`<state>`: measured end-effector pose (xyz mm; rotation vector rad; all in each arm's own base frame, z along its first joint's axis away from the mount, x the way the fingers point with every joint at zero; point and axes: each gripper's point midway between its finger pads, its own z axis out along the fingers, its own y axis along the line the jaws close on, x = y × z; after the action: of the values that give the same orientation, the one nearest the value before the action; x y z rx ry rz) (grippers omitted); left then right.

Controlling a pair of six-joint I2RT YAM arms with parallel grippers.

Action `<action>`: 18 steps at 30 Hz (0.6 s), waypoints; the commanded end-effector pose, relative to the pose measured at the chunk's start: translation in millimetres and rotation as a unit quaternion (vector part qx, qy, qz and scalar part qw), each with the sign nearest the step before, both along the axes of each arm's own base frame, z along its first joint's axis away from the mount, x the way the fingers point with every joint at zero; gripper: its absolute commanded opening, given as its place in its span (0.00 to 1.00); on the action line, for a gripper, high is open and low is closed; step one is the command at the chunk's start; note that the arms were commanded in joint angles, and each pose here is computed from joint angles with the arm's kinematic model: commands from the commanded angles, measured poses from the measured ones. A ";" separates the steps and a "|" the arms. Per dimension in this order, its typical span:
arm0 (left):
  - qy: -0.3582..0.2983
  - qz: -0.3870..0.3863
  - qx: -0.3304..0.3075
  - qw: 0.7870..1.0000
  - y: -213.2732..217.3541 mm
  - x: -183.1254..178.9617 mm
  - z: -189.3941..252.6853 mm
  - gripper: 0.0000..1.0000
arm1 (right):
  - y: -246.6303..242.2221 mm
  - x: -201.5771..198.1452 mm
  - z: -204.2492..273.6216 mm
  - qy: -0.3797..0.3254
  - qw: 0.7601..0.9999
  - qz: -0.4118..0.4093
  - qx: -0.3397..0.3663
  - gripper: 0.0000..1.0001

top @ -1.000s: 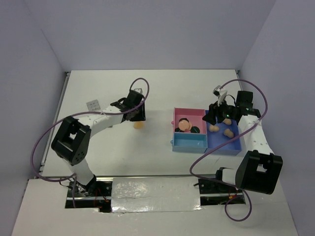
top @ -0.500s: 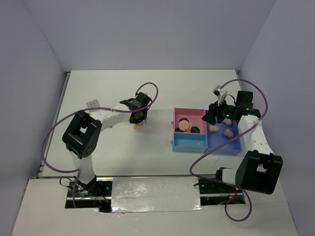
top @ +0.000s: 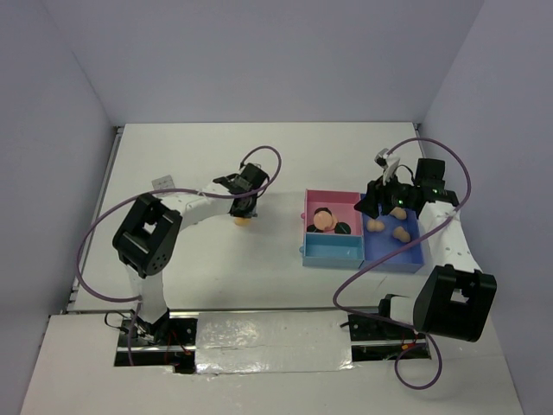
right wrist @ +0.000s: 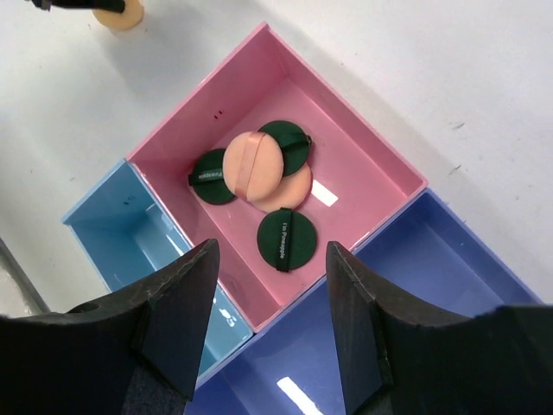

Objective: Organize the makeup

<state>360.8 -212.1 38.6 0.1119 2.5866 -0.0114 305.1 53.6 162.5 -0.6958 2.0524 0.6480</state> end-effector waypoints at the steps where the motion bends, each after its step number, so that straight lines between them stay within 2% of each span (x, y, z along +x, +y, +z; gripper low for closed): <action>1: 0.001 -0.016 -0.010 1.000 -5.4 -9.2 3.1 0.00 | 2.3 7.4 38.5 -0.050 0.999 0.007 0.005 0.60; 6: -0.037 -0.048 -0.073 0.995 -29.0 -15.5 42.2 0.00 | 4.1 12.6 61.6 -0.069 0.997 0.008 0.015 0.60; 12: -0.085 -0.103 -0.198 0.971 -75.2 -32.3 99.9 0.00 | 5.2 15.7 79.0 -0.081 0.996 0.006 0.025 0.60; 15: -0.102 -0.136 -0.264 0.949 -100.9 -40.4 126.7 0.00 | 6.3 15.9 83.9 -0.083 0.996 0.006 0.034 0.60; 18: -0.120 -0.185 -0.345 0.913 -135.8 -51.4 156.8 0.00 | 6.3 16.2 89.5 -0.087 0.995 0.004 0.039 0.60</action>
<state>319.3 -308.5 156.7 0.2543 2.2838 -0.7015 319.9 58.9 219.4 -0.6802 1.9375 0.6634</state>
